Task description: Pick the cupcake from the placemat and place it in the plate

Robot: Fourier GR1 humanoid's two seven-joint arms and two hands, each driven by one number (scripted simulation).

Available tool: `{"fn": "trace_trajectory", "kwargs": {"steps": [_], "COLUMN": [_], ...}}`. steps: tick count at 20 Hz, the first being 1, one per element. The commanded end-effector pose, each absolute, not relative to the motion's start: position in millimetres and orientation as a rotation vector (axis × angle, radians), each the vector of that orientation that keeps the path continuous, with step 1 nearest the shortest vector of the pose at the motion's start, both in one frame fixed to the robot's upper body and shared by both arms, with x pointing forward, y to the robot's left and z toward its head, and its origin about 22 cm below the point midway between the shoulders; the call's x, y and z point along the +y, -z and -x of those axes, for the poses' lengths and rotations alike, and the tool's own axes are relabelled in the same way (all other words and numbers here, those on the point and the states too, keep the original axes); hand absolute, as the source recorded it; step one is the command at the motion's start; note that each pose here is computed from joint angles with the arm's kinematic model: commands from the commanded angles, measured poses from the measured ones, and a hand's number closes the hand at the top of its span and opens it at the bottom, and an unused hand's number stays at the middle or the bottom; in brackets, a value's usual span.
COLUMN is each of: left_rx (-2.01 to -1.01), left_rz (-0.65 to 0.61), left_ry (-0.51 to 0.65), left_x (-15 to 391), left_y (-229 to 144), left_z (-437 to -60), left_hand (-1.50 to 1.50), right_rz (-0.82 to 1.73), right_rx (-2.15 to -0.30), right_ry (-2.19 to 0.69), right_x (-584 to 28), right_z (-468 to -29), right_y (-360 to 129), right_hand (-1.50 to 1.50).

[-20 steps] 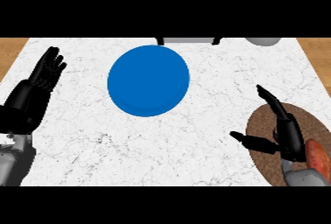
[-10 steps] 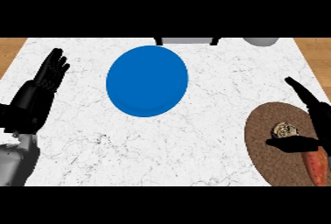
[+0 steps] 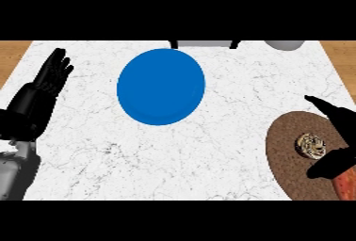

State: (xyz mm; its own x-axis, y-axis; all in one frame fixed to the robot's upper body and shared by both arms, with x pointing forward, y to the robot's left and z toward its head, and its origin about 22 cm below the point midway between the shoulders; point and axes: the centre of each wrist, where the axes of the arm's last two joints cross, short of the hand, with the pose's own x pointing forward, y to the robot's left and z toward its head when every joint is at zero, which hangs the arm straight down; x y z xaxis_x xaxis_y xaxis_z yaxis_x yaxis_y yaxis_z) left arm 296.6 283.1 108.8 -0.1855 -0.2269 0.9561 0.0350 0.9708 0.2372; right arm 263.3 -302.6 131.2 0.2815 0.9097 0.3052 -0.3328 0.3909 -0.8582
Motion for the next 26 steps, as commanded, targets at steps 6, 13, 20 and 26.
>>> {"fn": "trace_trajectory", "kwargs": {"steps": [6, 13, 20, 26], "left_rx": [-1.754, -1.747, -1.761, -1.746], "left_rz": [-0.143, -0.145, -0.15, -0.146], "left_ry": [0.223, 0.229, 0.241, 0.217], "left_x": [279.1, 282.2, 283.9, 282.5], "left_y": [-107.2, -107.0, -100.1, -110.4], "left_z": [-283.2, -294.9, -298.0, -310.4], "left_hand": [0.0, 0.0, 0.0, 0.0], "right_rz": [0.826, 0.869, 0.829, 0.765], "right_rx": [-0.758, -0.615, -0.591, -0.564], "right_ry": [-0.987, -0.994, -0.994, -1.0], "right_x": [-286.8, -315.2, -323.6, -328.4], "right_z": [-274.8, -289.1, -276.5, -288.4], "right_y": [-111.1, -91.6, -44.3, -47.4], "right_hand": [-1.5, -1.5, -1.5, -1.5]}}
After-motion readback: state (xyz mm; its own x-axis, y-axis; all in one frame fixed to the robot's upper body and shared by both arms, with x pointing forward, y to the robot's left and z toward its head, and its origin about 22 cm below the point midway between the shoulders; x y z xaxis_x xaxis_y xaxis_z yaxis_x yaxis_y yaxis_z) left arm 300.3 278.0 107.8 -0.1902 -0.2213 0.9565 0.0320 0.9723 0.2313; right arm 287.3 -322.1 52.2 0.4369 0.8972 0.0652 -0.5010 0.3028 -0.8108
